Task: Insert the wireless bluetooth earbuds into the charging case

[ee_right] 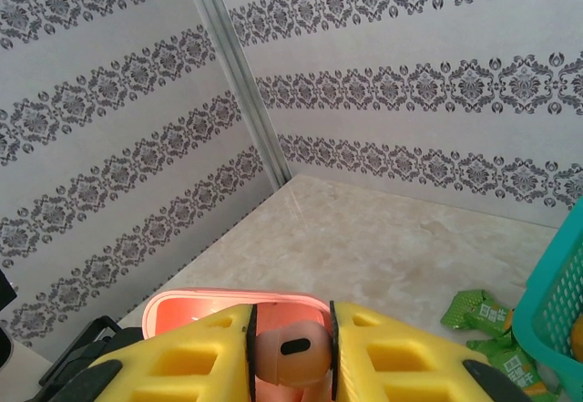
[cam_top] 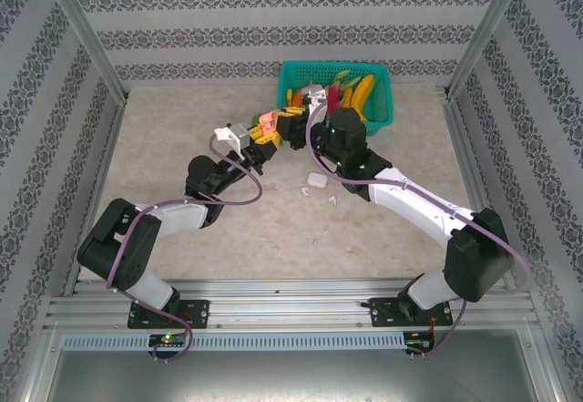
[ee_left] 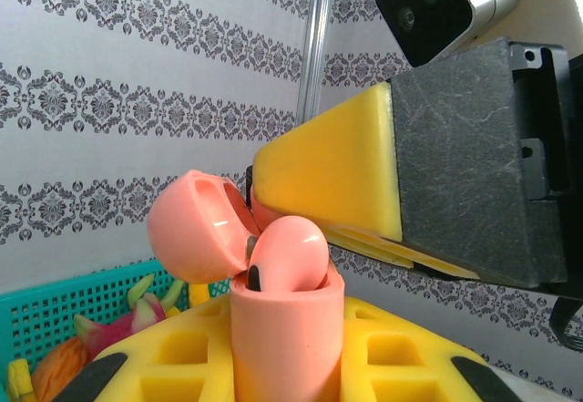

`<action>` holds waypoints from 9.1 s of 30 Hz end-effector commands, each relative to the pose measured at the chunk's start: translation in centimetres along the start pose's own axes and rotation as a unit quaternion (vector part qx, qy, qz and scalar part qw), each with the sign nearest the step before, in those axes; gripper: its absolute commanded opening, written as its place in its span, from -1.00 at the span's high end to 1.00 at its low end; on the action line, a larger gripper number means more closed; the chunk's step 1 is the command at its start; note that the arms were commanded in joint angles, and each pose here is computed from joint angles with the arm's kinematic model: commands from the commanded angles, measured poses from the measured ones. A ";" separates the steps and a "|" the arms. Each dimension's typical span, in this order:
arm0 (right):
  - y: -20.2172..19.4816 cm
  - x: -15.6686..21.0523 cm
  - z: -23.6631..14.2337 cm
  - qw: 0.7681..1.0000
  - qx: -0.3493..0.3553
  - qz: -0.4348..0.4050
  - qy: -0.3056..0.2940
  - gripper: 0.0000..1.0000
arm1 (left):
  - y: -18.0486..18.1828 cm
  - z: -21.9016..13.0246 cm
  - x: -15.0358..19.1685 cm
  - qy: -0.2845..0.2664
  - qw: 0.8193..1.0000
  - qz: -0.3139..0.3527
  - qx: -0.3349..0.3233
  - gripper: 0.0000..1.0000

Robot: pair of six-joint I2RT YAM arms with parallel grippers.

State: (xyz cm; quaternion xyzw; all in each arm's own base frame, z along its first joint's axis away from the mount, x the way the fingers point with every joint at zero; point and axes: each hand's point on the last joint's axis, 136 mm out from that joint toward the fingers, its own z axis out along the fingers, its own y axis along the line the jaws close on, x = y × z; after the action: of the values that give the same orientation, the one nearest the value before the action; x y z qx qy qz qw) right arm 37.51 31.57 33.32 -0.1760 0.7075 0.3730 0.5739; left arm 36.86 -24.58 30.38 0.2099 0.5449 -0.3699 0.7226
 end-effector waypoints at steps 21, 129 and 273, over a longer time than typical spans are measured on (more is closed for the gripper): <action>1.6 0.1 -1.1 1.000 0.000 -0.013 -0.003 0.18 | -1.1 0.9 -2.2 -0.041 0.999 0.015 0.021 1.00; -7.5 15.8 -10.7 0.913 0.256 0.202 0.245 0.03 | 8.7 -9.1 17.0 0.356 0.828 -0.339 -0.270 1.00; -8.0 20.6 3.4 0.810 0.311 0.442 0.225 0.04 | 7.8 -14.4 14.0 0.213 0.857 -0.398 -0.246 -0.84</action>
State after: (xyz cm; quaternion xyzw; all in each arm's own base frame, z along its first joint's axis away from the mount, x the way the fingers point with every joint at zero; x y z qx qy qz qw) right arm 38.63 31.96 11.35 0.2169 0.9162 0.2631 0.2103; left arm 34.72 -11.86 8.39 -0.1937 0.8372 -0.3673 0.3560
